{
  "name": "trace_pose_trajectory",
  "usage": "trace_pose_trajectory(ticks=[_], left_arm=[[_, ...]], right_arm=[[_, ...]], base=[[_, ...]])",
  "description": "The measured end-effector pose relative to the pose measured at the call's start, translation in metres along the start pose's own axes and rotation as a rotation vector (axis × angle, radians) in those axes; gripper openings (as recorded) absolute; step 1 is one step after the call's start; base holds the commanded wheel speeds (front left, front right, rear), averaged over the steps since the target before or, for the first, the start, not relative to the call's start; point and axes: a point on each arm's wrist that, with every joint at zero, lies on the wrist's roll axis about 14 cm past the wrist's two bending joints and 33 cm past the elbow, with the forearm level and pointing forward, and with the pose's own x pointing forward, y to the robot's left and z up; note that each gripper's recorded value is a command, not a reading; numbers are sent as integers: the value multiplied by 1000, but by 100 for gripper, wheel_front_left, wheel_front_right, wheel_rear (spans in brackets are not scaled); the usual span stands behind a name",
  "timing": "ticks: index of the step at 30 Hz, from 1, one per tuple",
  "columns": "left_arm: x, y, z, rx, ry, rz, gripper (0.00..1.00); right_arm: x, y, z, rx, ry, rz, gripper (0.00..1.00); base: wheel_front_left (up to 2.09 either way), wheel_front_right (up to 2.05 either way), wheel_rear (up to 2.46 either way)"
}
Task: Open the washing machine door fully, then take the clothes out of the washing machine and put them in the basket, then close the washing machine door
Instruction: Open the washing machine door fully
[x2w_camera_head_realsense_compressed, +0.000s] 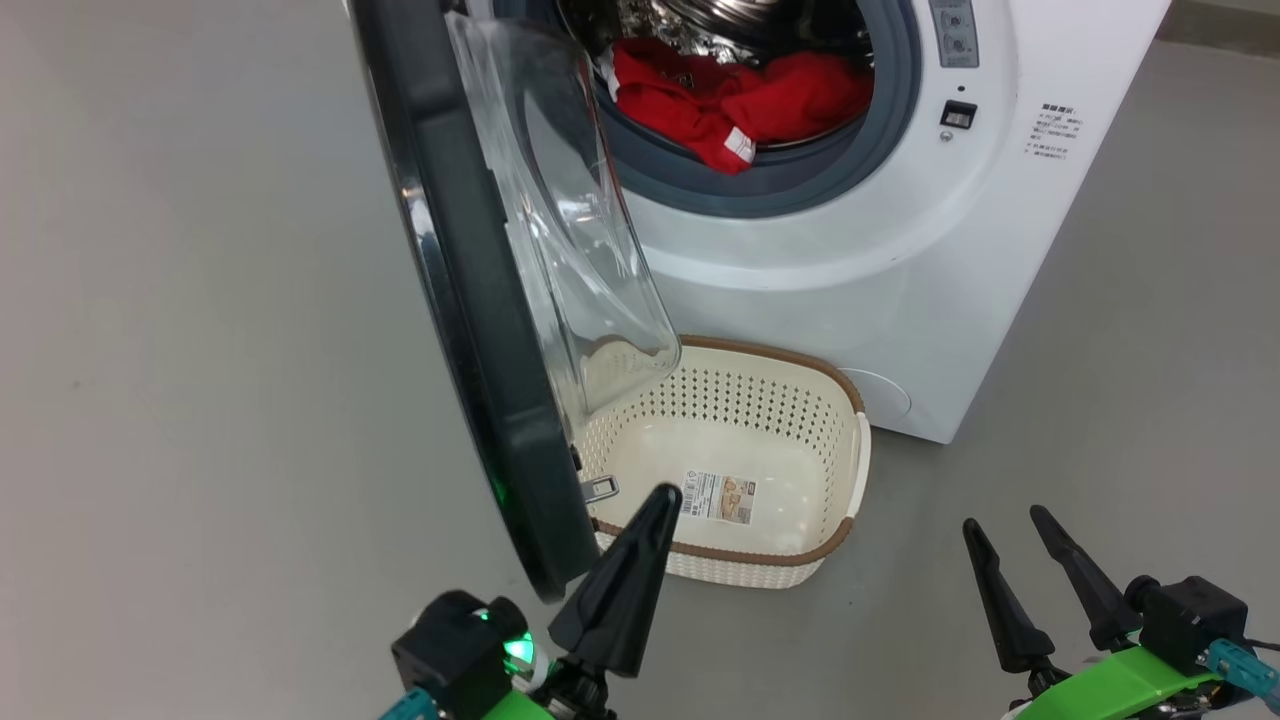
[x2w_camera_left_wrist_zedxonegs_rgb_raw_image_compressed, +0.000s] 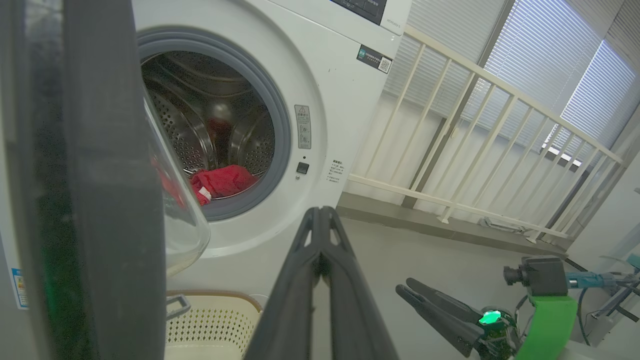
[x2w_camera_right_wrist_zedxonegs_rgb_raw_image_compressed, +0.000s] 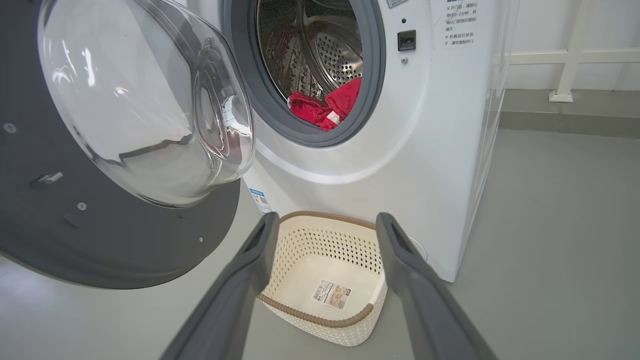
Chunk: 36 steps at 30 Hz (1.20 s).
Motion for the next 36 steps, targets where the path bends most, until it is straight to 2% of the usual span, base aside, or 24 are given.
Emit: trace_pose_trajectory(ticks=[5, 10, 36], left_arm=[[-11, 21, -46, -54, 145, 75, 0], [-18, 35, -65, -87, 204, 124, 0], [-29, 81, -52, -92, 160, 278, 0]], right_arm=[[2, -4, -3, 5, 8, -6, 100], [3, -6, -5, 8, 11, -9, 100], [8, 2, 5, -5, -15, 15, 100]], base=[[0, 0, 0], [0, 0, 0], [0, 0, 0]])
